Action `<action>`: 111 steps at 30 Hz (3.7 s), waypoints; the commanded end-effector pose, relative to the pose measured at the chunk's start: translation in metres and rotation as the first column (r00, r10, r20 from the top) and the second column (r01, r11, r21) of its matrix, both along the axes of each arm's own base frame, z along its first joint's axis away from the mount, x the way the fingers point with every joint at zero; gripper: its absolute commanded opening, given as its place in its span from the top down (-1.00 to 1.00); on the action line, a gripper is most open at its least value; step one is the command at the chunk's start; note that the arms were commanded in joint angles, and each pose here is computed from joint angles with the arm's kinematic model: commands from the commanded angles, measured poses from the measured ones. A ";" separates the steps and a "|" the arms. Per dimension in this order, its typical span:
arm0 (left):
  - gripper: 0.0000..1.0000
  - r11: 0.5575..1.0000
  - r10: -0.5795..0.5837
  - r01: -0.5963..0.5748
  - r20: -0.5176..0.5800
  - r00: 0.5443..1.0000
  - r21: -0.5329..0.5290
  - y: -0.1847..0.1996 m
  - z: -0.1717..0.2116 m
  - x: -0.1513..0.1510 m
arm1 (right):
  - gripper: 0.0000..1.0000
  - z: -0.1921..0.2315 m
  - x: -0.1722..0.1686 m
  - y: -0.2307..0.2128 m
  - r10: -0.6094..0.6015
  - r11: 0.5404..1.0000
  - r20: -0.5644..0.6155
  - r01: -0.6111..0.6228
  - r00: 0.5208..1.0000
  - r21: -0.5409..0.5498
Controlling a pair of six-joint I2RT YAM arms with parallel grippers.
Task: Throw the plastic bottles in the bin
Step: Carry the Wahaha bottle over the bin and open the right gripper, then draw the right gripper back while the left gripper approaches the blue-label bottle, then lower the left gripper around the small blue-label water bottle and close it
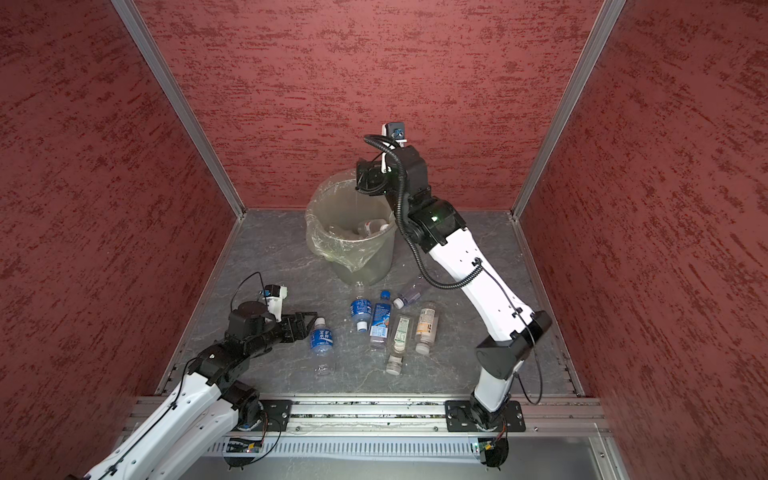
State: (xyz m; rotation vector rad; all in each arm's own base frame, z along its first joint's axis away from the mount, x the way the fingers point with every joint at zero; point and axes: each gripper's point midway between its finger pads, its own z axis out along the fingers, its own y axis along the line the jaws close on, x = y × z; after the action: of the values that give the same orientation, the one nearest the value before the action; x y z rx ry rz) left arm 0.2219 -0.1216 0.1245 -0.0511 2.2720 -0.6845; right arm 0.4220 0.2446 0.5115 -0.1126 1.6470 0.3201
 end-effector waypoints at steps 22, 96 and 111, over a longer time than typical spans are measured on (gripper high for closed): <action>-0.99 0.998 0.024 -0.024 0.001 1.000 0.065 -0.008 0.030 0.010 | -0.98 -0.160 -0.096 -0.113 -0.221 0.975 -0.201 0.222 0.954 -0.018; -0.45 0.948 0.170 0.055 -0.644 0.746 0.315 -0.050 -0.083 -0.054 | -0.94 -0.366 -0.180 -0.156 -0.168 0.971 -0.443 0.225 0.881 0.080; -0.45 0.954 0.153 0.070 -0.678 0.719 0.290 -0.053 -0.098 -0.051 | -0.94 -0.367 -0.179 -0.153 -0.159 0.974 -0.450 0.214 0.879 0.072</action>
State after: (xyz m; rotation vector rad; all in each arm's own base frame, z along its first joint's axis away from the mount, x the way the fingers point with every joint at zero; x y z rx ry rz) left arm 0.1689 -0.1723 0.0297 -0.2740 3.0756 -0.2692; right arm 0.2405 0.0895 0.1412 0.2169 2.0835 0.2850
